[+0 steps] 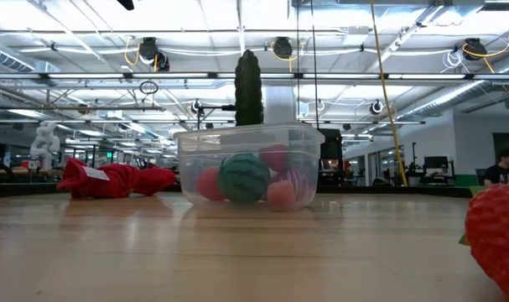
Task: Pick and placing Produce into tupperware
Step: Put the red strawberry into the transparent container
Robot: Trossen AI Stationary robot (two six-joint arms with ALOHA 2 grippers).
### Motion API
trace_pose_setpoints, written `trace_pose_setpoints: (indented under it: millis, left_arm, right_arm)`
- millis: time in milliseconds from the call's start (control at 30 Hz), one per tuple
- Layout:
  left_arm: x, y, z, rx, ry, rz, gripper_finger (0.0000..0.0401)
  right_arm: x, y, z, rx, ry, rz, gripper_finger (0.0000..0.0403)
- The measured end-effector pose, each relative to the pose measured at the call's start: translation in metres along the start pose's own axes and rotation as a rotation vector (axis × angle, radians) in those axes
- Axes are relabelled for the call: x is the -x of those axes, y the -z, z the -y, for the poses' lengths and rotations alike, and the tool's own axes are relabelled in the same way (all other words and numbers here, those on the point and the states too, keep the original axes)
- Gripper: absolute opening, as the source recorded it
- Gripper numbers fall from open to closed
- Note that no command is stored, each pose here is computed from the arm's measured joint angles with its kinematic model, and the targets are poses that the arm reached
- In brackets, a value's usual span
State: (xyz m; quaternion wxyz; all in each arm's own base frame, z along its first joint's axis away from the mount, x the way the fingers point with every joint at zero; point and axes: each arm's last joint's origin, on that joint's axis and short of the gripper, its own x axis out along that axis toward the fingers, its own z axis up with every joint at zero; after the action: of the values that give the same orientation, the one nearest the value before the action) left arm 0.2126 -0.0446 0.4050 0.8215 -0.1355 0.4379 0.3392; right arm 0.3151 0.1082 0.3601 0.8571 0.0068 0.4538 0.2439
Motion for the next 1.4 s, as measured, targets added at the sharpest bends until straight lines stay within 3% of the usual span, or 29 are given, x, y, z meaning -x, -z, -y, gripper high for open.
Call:
trace_pose_setpoints:
  millis: [167,433,700,900,1033,1233,1400]
  left_arm:
    - [0.000,0.000,0.000,-0.018,-0.002,0.003,0.0209]
    - [0.000,-0.002,0.002,0.006,0.011,0.025,0.0209]
    - [-0.001,-0.010,0.017,0.090,0.153,0.054,0.0209]
    - [-0.006,-0.012,0.024,0.101,0.164,0.052,0.0209]
    - [-0.005,-0.009,0.021,0.107,0.150,0.012,0.0209]
    - [0.009,0.006,-0.004,0.205,0.101,-0.093,0.0209]
    - [0.021,0.012,-0.010,0.259,0.148,-0.085,0.0209]
  right_arm:
    - [-0.022,0.009,-0.020,-0.008,-0.047,-0.003,0.0217]
    - [-0.049,0.017,-0.024,0.016,-0.129,0.044,0.0217]
    - [-0.070,0.030,-0.024,0.064,-0.189,-0.119,0.0217]
    - [-0.088,0.033,-0.020,0.027,-0.181,-0.195,0.0217]
    - [-0.103,0.025,-0.020,0.046,-0.182,-0.205,0.0217]
    - [-0.129,0.008,-0.026,0.148,-0.199,-0.242,0.0217]
    - [-0.155,0.008,-0.034,0.234,-0.221,-0.315,0.0217]
